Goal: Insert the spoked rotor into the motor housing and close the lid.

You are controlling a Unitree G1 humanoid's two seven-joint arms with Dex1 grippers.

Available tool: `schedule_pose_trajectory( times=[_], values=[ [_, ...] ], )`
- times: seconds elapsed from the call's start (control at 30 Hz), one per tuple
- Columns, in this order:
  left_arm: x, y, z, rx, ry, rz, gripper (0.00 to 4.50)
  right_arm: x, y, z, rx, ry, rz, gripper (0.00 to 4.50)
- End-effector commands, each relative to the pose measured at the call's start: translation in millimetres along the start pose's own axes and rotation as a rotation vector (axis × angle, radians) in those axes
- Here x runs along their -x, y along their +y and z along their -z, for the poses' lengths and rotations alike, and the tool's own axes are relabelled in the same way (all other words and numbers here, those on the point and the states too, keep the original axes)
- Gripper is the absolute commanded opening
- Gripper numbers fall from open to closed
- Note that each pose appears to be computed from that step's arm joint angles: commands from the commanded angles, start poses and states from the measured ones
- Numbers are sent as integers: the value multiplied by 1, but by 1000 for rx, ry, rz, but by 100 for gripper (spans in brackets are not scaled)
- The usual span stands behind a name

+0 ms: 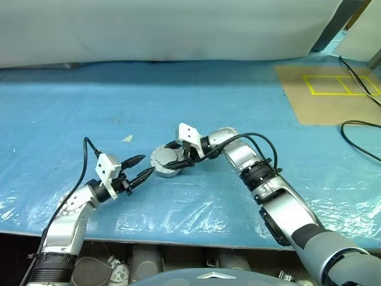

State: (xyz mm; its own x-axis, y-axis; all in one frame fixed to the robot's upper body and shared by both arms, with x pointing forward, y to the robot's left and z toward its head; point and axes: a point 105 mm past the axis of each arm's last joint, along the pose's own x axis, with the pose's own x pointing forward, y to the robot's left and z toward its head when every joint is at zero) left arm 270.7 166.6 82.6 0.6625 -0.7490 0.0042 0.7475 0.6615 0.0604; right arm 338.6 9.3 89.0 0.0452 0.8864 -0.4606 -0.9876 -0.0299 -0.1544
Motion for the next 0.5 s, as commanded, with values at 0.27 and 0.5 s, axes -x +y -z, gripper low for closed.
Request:
schedule_pose_trajectory(
  times=[0.27,0.5],
  values=[
    [-6,-3,-11,-28,-35,20,272,0,25,62,-134,173,-52,296],
    [-11,-6,-10,-20,-38,33,272,-7,20,66,-94,198,25,296]
  ],
)
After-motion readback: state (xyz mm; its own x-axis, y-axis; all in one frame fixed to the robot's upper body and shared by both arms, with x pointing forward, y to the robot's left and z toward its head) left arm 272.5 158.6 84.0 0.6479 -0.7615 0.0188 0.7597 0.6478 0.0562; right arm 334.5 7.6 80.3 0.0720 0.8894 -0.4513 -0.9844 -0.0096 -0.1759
